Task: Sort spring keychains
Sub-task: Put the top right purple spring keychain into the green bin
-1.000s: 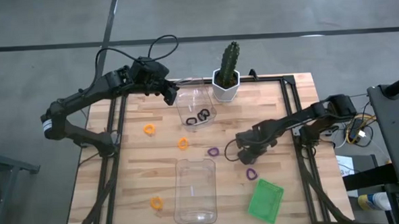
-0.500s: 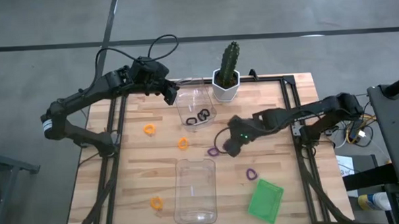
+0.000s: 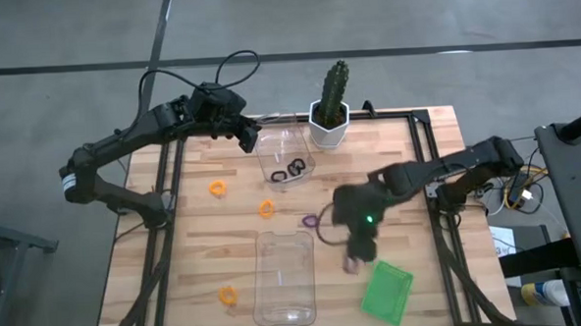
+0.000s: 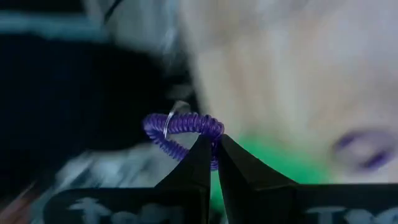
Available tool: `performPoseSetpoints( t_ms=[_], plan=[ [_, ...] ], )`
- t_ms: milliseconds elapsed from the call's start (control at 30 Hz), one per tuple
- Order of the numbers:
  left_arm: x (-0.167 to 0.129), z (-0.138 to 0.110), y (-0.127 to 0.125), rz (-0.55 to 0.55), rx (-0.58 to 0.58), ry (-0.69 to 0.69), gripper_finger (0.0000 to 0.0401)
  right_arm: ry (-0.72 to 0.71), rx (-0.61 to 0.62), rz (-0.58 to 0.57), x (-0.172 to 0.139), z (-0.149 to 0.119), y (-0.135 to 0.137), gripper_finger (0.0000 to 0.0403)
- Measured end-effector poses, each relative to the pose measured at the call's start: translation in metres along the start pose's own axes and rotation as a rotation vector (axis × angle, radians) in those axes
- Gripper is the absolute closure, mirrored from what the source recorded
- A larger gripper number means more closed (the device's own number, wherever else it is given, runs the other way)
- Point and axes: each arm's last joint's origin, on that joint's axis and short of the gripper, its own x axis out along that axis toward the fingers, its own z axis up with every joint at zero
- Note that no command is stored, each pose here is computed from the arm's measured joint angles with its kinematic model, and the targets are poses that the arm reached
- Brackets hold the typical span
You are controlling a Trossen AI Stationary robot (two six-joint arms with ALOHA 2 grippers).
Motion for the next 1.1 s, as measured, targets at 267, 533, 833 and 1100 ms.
performPoseSetpoints(
  t_ms=[267, 533, 833, 1100],
  plan=[
    [0.000, 0.001, 0.000, -0.002, 0.000, -0.006, 0.0288, 0.302, 0.144, -0.045, 0.043, -0.052, 0.003, 0.0391],
    [0.003, -0.003, 0.001, 0.004, 0.001, 0.011, 0.0288, 0.433, 0.254, -0.266, 0.099, -0.083, -0.043, 0.0391],
    [0.003, -0.003, 0.001, 0.004, 0.016, 0.007, 0.0288, 0.357, 0.220, -0.398, 0.127, -0.089, -0.066, 0.0390],
    [0.003, -0.003, 0.001, 0.006, 0.016, 0.006, 0.0288, 0.354, 0.244, -0.381, 0.129, -0.085, -0.067, 0.0320]
  ],
)
